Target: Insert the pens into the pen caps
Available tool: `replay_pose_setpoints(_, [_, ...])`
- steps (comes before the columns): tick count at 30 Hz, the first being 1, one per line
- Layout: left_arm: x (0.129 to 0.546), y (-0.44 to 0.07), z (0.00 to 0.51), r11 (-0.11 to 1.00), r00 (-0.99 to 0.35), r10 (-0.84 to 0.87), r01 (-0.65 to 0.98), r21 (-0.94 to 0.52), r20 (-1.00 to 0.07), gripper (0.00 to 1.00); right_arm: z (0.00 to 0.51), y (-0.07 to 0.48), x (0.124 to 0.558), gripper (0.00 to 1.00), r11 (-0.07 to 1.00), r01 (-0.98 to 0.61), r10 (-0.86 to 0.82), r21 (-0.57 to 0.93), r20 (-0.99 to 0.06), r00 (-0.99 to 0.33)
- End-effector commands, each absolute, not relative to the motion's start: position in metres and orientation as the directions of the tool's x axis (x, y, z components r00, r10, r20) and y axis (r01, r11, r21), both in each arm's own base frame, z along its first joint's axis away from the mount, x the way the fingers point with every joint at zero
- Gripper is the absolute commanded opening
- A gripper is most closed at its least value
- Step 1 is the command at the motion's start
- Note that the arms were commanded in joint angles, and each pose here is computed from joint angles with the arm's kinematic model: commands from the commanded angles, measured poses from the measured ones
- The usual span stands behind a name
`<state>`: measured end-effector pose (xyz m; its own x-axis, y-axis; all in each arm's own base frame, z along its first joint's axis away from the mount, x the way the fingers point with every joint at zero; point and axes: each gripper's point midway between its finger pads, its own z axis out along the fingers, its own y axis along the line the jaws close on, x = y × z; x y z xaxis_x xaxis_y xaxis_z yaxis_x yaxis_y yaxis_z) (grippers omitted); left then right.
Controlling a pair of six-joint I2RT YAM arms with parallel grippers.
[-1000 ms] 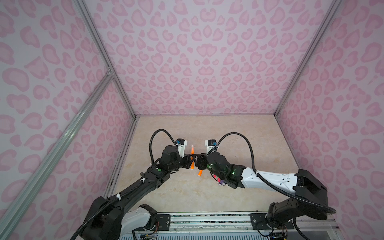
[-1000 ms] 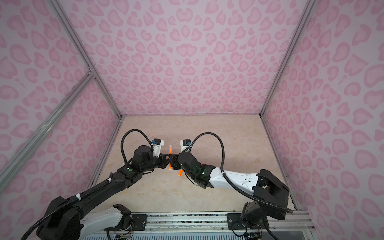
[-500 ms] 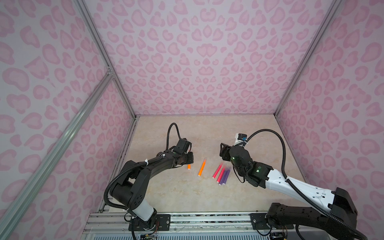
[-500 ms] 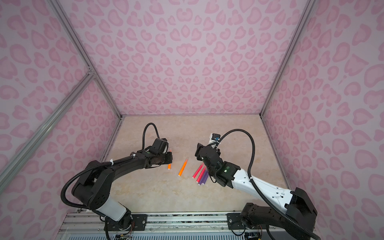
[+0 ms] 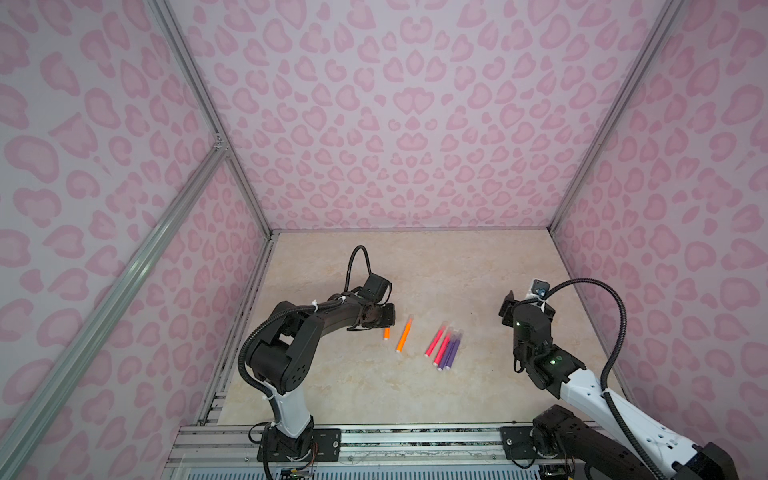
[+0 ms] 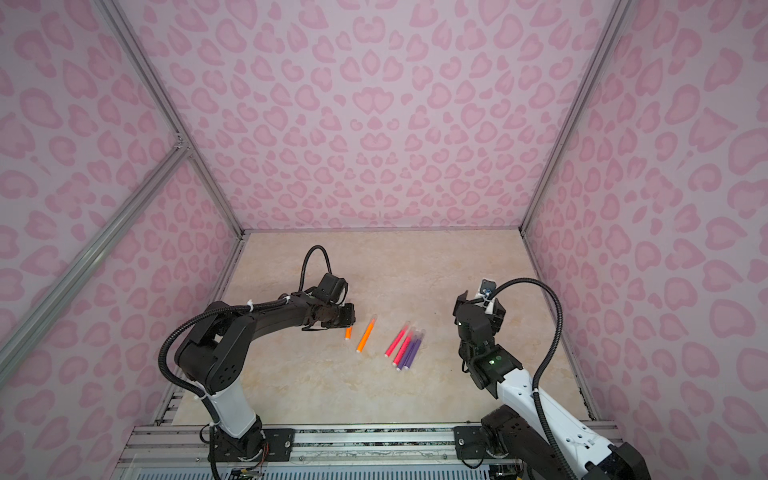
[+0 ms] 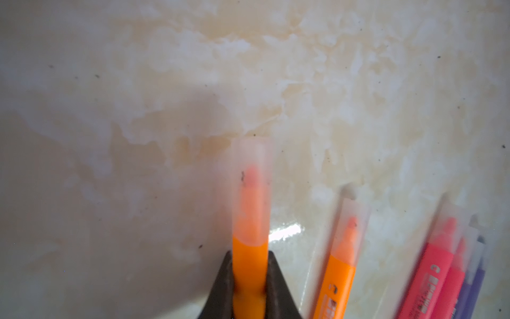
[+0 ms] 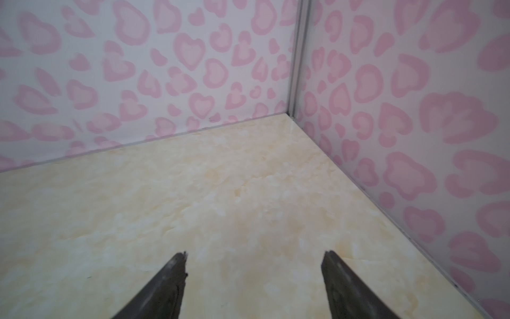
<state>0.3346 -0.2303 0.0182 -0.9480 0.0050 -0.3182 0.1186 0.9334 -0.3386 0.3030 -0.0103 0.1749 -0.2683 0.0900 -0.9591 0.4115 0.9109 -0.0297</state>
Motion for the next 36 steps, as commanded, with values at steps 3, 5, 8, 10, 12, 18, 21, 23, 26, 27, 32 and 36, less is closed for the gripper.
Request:
replay_pose_setpoints(3, [0.314, -0.227, 0.014, 0.930, -0.968, 0.018, 0.108, -0.350, -0.251, 0.31, 0.146, -0.067, 0.312, 0.79, 0.852, 0.507, 0.042, -0.133, -0.947, -0.318])
replay_pose_setpoints(5, [0.314, -0.229, 0.022, 0.923, -0.961, 0.031, 0.133, -0.362, -0.273, 0.35, 0.129, -0.065, 0.319, 0.79, 0.861, 0.479, 0.016, -0.173, -0.930, -0.366])
replay_pose_setpoints(8, [0.314, -0.231, 0.035, 0.909, -0.943, 0.050, 0.179, -0.376, -0.329, 0.60, 0.121, -0.053, 0.334, 0.81, 0.895, 0.409, -0.024, -0.175, -0.937, -0.349])
replay_pose_setpoints(10, [0.317, -0.228, 0.048, 0.906, -0.921, 0.051, 0.205, -0.369, -0.385, 0.82, 0.117, -0.046, 0.338, 0.82, 0.914, 0.362, -0.029, -0.182, -0.920, -0.391])
replay_pose_setpoints(12, [0.322, -0.223, 0.067, 0.907, -0.886, 0.036, 0.223, -0.357, -0.462, 0.89, 0.122, -0.042, 0.337, 0.83, 0.924, 0.343, -0.041, -0.171, -0.934, -0.355])
replay_pose_setpoints(18, [0.319, -0.172, 0.145, 0.944, -0.651, -0.083, 0.191, -0.270, -0.754, 0.95, 0.129, -0.033, 0.334, 0.86, 0.950, 0.289, -0.040, -0.121, -0.961, -0.273])
replay_pose_setpoints(21, [0.308, -0.137, 0.176, 0.960, -0.502, -0.158, 0.124, -0.252, -0.850, 0.97, 0.127, -0.026, 0.339, 0.86, 0.960, 0.252, -0.049, -0.123, -0.959, -0.280])
replay_pose_setpoints(23, [0.302, -0.116, 0.187, 0.970, -0.431, -0.187, 0.063, -0.237, -0.883, 0.97, 0.130, -0.021, 0.343, 0.86, 0.968, 0.225, -0.052, -0.112, -0.965, -0.256])
replay_pose_setpoints(26, [0.299, -0.085, 0.195, 0.982, -0.354, -0.189, -0.062, -0.179, -0.916, 0.99, 0.131, -0.015, 0.351, 0.86, 0.974, 0.196, -0.065, -0.112, -0.970, -0.234])
replay_pose_setpoints(27, [0.299, -0.073, 0.198, 0.981, -0.335, -0.183, -0.124, -0.149, -0.924, 0.99, 0.132, -0.013, 0.354, 0.86, 0.976, 0.186, -0.071, -0.114, -0.972, -0.224])
replay_pose_setpoints(32, [0.290, -0.018, 0.207, 0.922, -0.202, -0.107, -0.386, -0.021, -0.974, 0.98, 0.115, -0.007, 0.362, 0.89, 0.984, 0.140, -0.083, -0.109, -0.980, -0.182])
replay_pose_setpoints(36, [0.277, 0.022, 0.199, 0.831, -0.133, -0.024, -0.554, 0.054, -0.991, 0.97, 0.108, -0.004, 0.372, 0.99, 0.983, 0.134, -0.094, -0.127, -0.969, -0.228])
